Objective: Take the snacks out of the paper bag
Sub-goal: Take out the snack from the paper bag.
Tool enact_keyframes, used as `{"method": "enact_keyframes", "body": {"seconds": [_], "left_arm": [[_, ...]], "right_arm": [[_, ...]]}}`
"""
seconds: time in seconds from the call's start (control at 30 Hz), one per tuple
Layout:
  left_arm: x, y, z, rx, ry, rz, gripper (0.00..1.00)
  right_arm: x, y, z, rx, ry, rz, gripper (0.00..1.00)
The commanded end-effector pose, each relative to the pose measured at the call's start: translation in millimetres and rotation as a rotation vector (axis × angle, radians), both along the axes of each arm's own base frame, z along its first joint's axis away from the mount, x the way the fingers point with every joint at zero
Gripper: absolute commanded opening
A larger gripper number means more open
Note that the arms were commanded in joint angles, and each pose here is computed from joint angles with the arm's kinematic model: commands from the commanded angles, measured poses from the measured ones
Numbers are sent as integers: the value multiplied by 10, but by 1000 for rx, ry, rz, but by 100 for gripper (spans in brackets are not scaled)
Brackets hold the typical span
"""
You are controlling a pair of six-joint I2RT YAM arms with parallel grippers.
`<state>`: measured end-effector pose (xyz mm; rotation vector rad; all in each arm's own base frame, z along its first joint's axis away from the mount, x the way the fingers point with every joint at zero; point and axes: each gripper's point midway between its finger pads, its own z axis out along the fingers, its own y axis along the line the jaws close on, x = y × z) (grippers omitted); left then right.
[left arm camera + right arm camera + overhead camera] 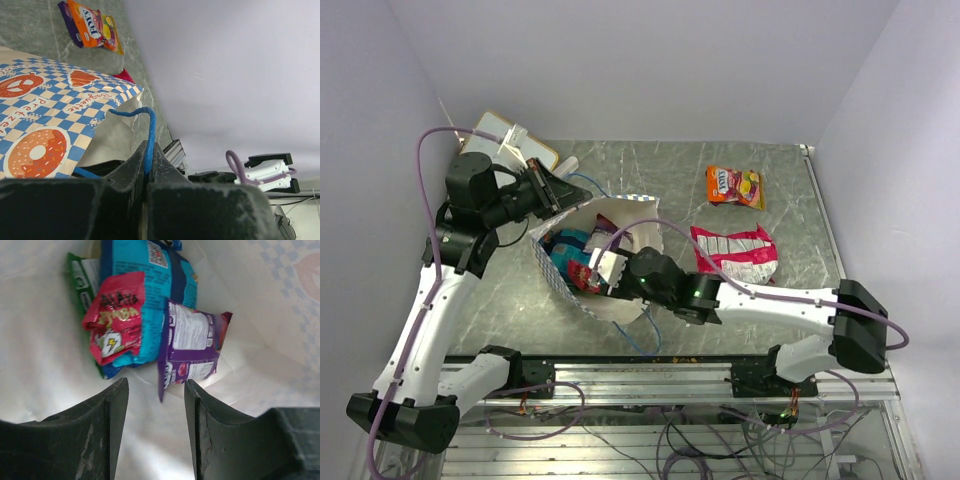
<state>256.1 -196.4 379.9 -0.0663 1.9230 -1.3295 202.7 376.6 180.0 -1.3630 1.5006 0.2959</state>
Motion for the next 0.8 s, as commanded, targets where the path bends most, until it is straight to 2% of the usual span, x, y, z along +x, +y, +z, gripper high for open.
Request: {"method": "enact_keyframes", "body": {"seconds": [0.0,0.1,0.4,0.63,0.77], "left_arm": [[-198,-37,160,-3,-18,-54,7],[-232,-27,16,30,50,-62,7],[-241,-35,141,-17,19,-50,7],[-258,-42,134,7,26,-71,7],[-262,-62,124,8,35,-90,7]], "right_arm": [[281,30,-65,-42,-134,-86,46],[422,62,-227,-106,-177,-120,43],[645,113,-536,-159,-195,-183,44],[899,137,-728,-146,-157,-244,54],[1089,166,-884,-159,-128,-284,55]]}}
